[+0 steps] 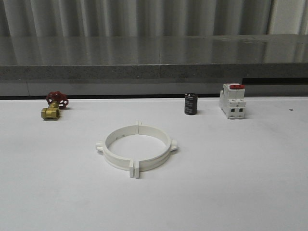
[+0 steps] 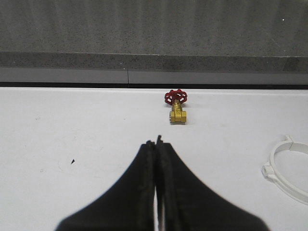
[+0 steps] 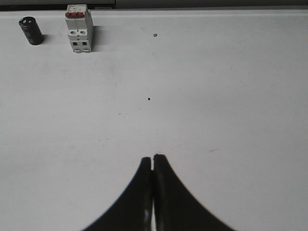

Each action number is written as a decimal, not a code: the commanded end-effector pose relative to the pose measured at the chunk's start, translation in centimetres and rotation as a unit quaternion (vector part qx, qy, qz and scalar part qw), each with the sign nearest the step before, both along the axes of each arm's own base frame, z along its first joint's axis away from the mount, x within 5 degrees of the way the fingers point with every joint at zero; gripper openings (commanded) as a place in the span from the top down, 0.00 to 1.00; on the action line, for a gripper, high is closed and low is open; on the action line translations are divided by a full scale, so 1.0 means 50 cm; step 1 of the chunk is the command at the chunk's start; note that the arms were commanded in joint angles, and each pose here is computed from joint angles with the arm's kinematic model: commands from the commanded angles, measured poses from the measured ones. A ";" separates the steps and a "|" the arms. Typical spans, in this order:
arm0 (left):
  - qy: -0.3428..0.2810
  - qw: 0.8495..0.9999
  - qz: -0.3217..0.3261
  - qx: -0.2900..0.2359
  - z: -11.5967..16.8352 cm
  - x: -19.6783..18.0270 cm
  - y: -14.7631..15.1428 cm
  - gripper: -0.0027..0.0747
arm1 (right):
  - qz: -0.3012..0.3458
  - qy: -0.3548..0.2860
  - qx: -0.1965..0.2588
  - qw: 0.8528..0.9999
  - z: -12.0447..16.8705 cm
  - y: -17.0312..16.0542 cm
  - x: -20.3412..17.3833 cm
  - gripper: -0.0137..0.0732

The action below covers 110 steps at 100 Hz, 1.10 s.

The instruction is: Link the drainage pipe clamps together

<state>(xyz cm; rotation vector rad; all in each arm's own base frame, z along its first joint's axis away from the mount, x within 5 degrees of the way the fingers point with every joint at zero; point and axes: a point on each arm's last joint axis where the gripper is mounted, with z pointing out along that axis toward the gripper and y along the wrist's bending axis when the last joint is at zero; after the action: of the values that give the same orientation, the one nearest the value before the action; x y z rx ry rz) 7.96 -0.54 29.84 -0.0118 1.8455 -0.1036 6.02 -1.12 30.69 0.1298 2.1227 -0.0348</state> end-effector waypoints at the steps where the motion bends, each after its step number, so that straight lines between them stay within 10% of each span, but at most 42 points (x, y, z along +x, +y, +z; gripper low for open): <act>1: -0.052 0.999 0.001 -0.004 0.033 0.002 0.000 0.99 | 0.002 -0.036 -0.015 0.999 0.022 -0.002 0.006 0.92; 77: -0.052 0.999 0.001 -0.004 0.033 0.002 0.000 0.99 | 0.019 -0.063 -0.004 0.998 -0.003 0.003 0.001 0.92; 110: -0.052 0.999 0.001 -0.004 0.033 0.002 0.000 0.99 | 0.064 -0.194 0.014 0.979 -0.030 0.013 -0.019 0.92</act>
<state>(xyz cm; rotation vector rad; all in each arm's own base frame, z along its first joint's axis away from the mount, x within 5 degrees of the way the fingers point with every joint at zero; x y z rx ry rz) 7.96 -0.54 29.84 -0.0118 1.8455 -0.1036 5.20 -0.68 27.67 0.0568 1.9030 0.0651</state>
